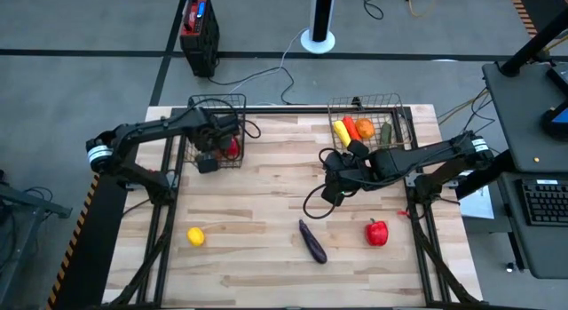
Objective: Sort produce into baskets
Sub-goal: Adjust the left wire basket
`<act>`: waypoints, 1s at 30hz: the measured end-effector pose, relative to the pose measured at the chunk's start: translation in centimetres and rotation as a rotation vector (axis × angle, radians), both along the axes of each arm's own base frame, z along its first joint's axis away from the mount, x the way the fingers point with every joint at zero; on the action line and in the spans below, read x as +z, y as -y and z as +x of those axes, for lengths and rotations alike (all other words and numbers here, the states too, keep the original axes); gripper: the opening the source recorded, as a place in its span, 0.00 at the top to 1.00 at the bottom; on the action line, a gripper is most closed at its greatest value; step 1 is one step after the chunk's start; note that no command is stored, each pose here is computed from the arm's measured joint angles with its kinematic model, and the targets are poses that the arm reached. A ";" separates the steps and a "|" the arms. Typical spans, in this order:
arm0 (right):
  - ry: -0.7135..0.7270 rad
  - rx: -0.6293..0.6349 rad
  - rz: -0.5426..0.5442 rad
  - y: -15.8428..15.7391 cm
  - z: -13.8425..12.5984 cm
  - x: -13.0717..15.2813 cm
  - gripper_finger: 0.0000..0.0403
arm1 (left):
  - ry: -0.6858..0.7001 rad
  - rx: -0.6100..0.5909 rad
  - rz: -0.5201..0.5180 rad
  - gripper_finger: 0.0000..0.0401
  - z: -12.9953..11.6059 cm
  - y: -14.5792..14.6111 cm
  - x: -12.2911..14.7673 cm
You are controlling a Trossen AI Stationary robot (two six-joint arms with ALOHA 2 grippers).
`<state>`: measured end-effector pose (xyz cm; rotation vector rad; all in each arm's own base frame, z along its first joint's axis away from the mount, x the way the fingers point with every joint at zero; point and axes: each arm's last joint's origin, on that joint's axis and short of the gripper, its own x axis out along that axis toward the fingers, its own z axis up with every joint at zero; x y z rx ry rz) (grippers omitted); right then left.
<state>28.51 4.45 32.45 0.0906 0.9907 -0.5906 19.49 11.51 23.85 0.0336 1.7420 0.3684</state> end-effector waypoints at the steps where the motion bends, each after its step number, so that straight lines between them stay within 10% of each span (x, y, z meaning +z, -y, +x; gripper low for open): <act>1: 0.000 0.000 0.000 0.0 0.0 0.0 0.63 | 0.029 0.017 -0.023 0.39 0.0 0.2 0.1; 8: 0.020 -0.038 0.034 0.0 0.0 0.0 0.63 | 0.248 0.033 -0.032 0.39 0.1 3.6 2.5; 16: 0.018 -0.036 0.057 -0.1 0.0 0.0 0.63 | 0.369 -0.113 0.295 0.39 -1.5 7.8 5.7; 24: 0.017 -0.041 0.111 -0.2 0.0 -0.1 0.63 | 0.547 -0.100 0.254 0.39 -3.1 10.5 7.2; 30: 0.017 -0.040 0.116 -0.2 0.0 -0.1 0.63 | 0.522 -0.114 0.019 0.44 -2.6 12.2 5.7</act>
